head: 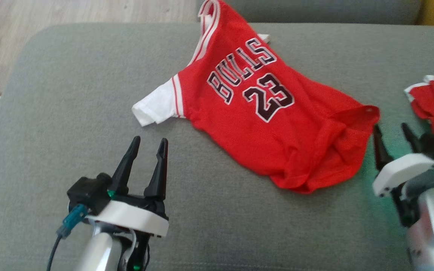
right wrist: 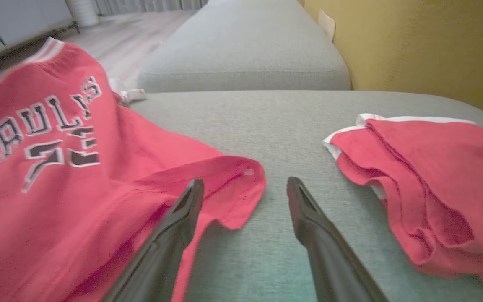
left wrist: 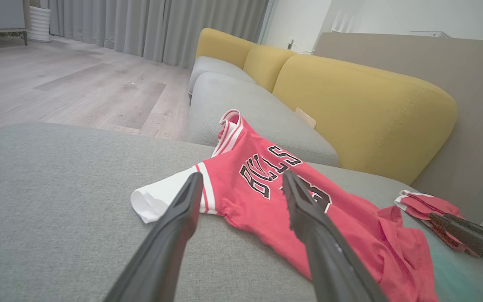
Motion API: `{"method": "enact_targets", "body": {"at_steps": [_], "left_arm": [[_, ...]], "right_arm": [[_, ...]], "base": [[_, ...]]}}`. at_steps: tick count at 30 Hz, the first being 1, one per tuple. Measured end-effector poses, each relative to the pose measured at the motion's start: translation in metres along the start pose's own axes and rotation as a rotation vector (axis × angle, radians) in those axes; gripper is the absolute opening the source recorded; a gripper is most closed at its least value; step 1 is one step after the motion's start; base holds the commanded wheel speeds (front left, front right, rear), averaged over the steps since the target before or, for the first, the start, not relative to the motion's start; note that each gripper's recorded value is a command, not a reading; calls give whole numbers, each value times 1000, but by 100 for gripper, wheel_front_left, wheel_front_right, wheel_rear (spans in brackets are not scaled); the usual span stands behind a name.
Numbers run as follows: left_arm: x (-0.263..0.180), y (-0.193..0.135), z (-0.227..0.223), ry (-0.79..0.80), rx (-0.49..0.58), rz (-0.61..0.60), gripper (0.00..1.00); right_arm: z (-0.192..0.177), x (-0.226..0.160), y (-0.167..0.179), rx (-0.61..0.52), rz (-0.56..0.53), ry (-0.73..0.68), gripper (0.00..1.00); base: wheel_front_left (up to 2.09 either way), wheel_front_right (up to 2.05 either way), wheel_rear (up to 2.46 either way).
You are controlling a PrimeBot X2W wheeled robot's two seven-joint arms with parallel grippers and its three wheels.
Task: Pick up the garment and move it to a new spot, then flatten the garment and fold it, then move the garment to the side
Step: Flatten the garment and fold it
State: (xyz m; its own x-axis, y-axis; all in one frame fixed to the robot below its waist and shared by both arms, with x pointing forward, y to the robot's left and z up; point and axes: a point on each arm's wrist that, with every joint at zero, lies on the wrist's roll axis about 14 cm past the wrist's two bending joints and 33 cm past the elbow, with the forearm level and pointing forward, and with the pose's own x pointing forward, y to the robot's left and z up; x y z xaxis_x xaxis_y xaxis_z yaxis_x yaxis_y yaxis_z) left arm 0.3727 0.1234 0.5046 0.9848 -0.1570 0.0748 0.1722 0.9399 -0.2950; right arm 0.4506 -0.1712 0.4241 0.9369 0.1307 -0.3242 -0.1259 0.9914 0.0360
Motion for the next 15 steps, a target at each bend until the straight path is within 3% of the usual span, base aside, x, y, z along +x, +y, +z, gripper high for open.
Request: {"method": "enact_targets", "body": {"at_steps": [5, 15], "left_arm": [[2, 9, -4, 13, 5, 25, 100], [11, 19, -12, 36, 9, 47, 100]], "right_arm": [[-17, 22, -22, -73, -38, 116, 100], [-31, 60, -20, -156, -9, 236, 100]], "base": [[0, 0, 0], [0, 0, 0]]}}
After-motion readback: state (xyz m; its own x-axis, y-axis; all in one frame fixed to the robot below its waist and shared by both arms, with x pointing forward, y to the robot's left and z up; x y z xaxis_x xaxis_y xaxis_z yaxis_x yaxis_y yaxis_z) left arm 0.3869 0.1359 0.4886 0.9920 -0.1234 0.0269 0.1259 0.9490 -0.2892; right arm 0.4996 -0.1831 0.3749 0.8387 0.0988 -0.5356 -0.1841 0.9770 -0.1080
